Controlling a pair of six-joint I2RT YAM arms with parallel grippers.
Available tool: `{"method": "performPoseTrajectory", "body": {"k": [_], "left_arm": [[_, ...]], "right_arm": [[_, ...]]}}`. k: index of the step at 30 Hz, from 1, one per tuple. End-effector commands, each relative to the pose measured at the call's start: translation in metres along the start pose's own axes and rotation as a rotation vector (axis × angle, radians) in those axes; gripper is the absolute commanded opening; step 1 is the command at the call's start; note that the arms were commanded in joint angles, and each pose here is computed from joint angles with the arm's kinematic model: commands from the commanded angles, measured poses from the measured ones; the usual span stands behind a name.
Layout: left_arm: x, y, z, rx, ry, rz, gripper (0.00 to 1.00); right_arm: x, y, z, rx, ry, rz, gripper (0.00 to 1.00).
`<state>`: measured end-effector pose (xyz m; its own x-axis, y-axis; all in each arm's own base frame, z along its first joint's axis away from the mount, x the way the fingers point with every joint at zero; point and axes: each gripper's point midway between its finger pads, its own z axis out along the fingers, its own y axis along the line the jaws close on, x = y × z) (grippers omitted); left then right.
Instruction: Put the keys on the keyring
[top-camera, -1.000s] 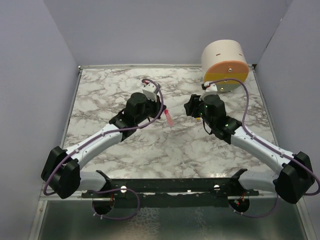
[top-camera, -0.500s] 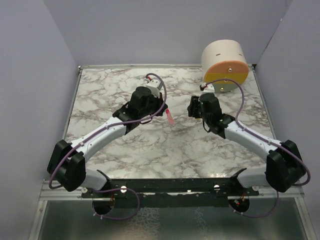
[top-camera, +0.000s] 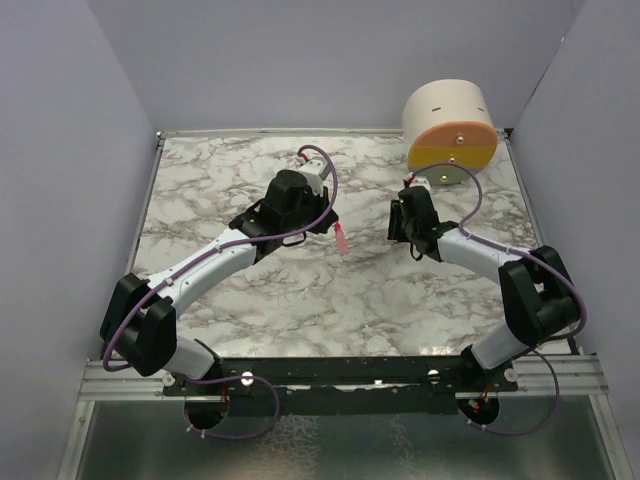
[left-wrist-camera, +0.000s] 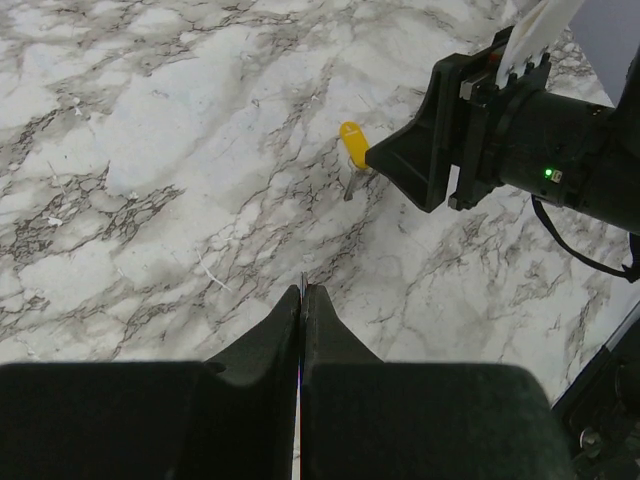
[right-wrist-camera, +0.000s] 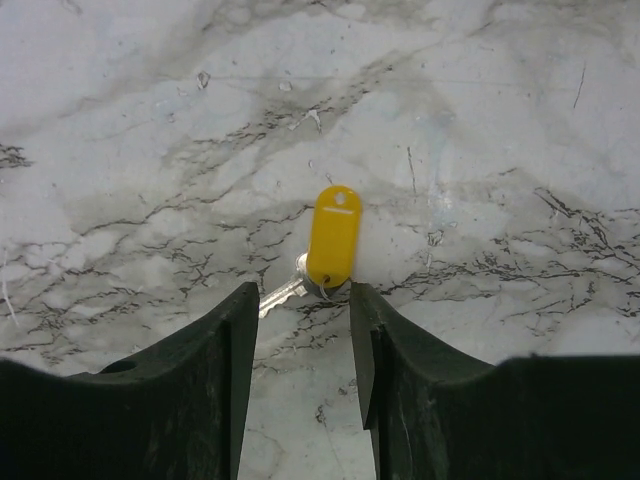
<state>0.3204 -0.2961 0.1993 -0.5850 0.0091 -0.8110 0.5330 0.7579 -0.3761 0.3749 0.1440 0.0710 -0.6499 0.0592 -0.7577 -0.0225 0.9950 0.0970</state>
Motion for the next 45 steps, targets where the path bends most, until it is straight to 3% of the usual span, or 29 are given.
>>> {"method": "performPoseTrajectory", "body": {"k": [1, 16, 28, 45], "left_arm": [[-0.009, -0.006, -0.002, 0.031, -0.018, -0.001, 0.0], [-0.006, -0.002, -0.002, 0.037, -0.016, 0.001, 0.0], [-0.001, 0.002, -0.002, 0.035, -0.017, -0.005, 0.0], [0.003, 0.006, -0.004, 0.036, -0.022, -0.011, 0.0]], "right_arm": [[-0.002, 0.001, 0.005, 0.0, 0.027, -0.022, 0.42], [0.019, -0.014, 0.022, 0.094, 0.121, -0.055, 0.42], [0.031, -0.011, 0.022, -0.041, 0.163, 0.077, 0.53], [0.039, 0.03, 0.023, -0.267, 0.195, 0.129, 0.53]]}}
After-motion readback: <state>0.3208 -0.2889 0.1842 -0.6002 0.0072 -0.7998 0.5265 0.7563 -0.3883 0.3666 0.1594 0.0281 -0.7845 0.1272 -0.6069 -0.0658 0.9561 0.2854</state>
